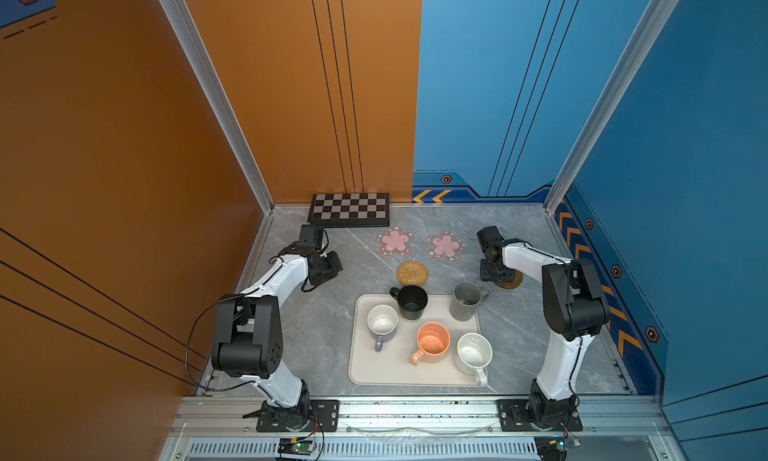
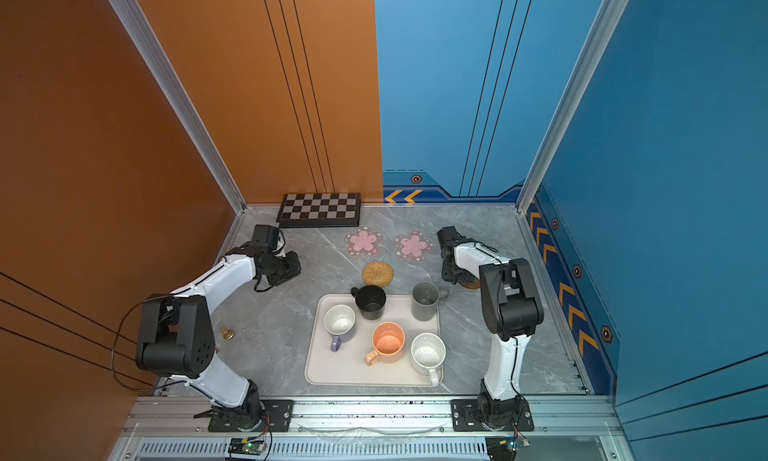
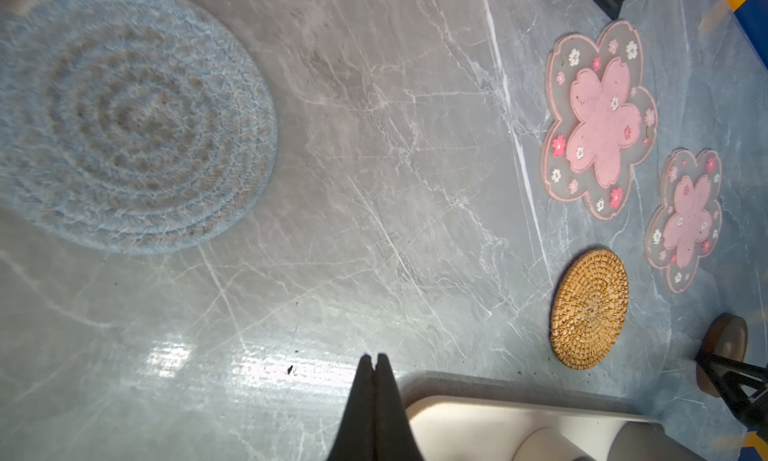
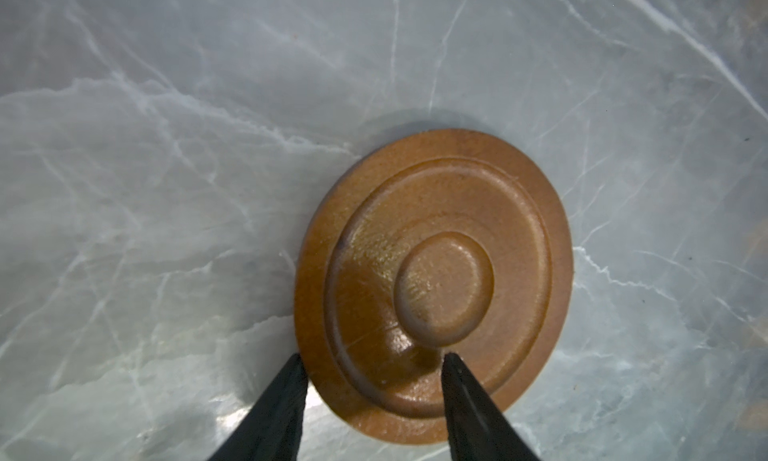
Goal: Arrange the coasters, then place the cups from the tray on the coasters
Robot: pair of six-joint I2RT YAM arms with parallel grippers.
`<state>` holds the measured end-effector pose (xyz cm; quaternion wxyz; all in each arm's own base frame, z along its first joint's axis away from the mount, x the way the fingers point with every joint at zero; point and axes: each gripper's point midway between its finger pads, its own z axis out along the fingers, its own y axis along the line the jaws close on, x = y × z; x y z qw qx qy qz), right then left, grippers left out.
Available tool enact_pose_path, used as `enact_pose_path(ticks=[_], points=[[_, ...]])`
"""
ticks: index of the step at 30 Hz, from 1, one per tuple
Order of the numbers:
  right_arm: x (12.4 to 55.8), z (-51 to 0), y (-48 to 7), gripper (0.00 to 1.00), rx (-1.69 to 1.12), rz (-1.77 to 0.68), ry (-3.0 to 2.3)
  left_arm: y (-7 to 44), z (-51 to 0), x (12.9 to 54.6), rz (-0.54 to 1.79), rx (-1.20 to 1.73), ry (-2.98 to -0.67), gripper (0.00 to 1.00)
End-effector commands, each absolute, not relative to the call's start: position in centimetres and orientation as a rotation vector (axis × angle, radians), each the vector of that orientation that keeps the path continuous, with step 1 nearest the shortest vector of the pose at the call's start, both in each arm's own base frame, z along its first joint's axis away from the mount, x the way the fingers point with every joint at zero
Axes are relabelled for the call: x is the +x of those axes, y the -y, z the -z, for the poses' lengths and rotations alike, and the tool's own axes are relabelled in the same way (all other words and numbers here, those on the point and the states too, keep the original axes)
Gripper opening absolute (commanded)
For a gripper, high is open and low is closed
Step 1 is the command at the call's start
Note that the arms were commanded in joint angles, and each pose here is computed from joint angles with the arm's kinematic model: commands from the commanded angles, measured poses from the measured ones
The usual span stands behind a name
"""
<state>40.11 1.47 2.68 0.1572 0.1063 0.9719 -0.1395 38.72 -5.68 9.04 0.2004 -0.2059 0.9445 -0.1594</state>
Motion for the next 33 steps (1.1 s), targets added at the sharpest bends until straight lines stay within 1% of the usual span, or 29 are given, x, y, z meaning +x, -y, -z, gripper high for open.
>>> enact_pose_path(ticks=[1,6,15,20,26,33], points=[[38.9,-2.6,-0.3,0.55,0.306,0.439,-2.809,6.2,-9.7,38.4,0.463,-0.571,-2.639,0.04],[38.4,-2.3,0.6,0.55,0.352,0.440,-2.816,6.8,-9.8,38.5,0.465,-0.551,-2.644,0.04],[38.7,-3.7,-0.7,0.57,0.329,0.370,-2.792,10.2,-10.7,39.8,0.493,-0.451,-2.645,0.04],[38.7,-5.1,-1.2,0.59,0.322,0.328,-2.762,13.8,-11.0,40.7,0.522,-0.344,-2.658,0.04],[38.6,-7.2,-1.3,0.60,0.315,0.307,-2.714,18.1,-9.4,41.7,0.544,-0.234,-2.707,0.03],[37.9,-9.3,-0.7,0.62,0.302,0.309,-2.671,23.0,-9.4,42.6,0.616,-0.113,-2.716,0.03]])
